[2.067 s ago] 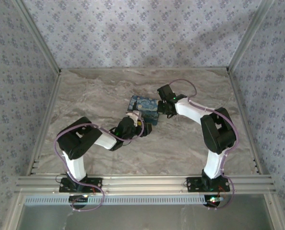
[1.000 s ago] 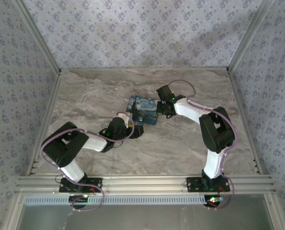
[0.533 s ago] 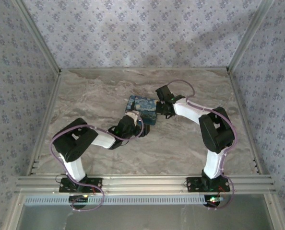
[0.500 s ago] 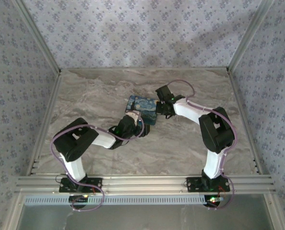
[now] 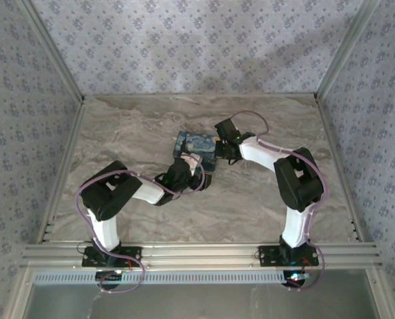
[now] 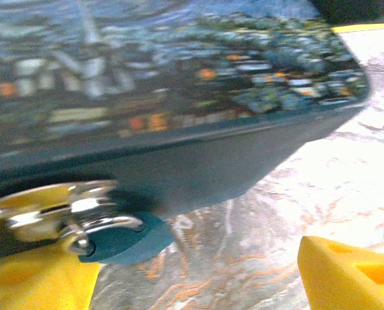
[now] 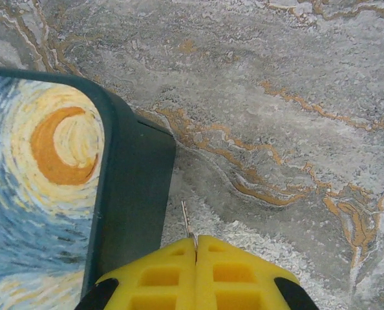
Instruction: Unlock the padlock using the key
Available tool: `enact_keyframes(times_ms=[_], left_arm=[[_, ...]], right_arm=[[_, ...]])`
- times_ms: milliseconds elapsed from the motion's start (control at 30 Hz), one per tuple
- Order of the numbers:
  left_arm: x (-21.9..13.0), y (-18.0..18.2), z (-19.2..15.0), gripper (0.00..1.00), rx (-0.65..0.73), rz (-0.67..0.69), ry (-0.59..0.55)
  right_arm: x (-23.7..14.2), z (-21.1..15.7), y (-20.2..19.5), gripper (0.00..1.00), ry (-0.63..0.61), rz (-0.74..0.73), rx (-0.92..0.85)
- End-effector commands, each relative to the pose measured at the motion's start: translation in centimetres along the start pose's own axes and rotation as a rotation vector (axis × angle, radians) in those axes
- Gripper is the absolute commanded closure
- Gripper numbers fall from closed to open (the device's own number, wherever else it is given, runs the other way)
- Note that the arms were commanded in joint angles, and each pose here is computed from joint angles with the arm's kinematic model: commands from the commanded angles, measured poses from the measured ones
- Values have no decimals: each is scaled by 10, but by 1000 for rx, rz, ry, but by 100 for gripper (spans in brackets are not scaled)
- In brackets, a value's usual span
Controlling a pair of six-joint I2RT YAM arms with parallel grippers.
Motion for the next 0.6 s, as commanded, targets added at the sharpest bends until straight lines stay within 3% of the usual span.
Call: enact_keyframes(times_ms=[0, 133, 567], left_arm=[[-1, -16, 15, 26, -2, -120, -76], [-7, -5, 20, 30, -91, -153, -132], [-14, 18, 20, 31, -262, -201, -139]], right_arm=[[0, 3, 9, 100, -2, 18, 2], [0, 2, 9, 100, -2, 19, 1], [-2, 2, 2, 100, -3, 7, 9]])
Point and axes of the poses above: each hand's point on the last joint's axis, 136 mm out from that joint toward the fingers, its own x axis out along the fingers, its own y axis along the line the jaws close on, z = x × y, the point moved 4 cm from there along -x, back along the fingers, and after that the axes turned 4 degrees about x, right-handed, at the moved point
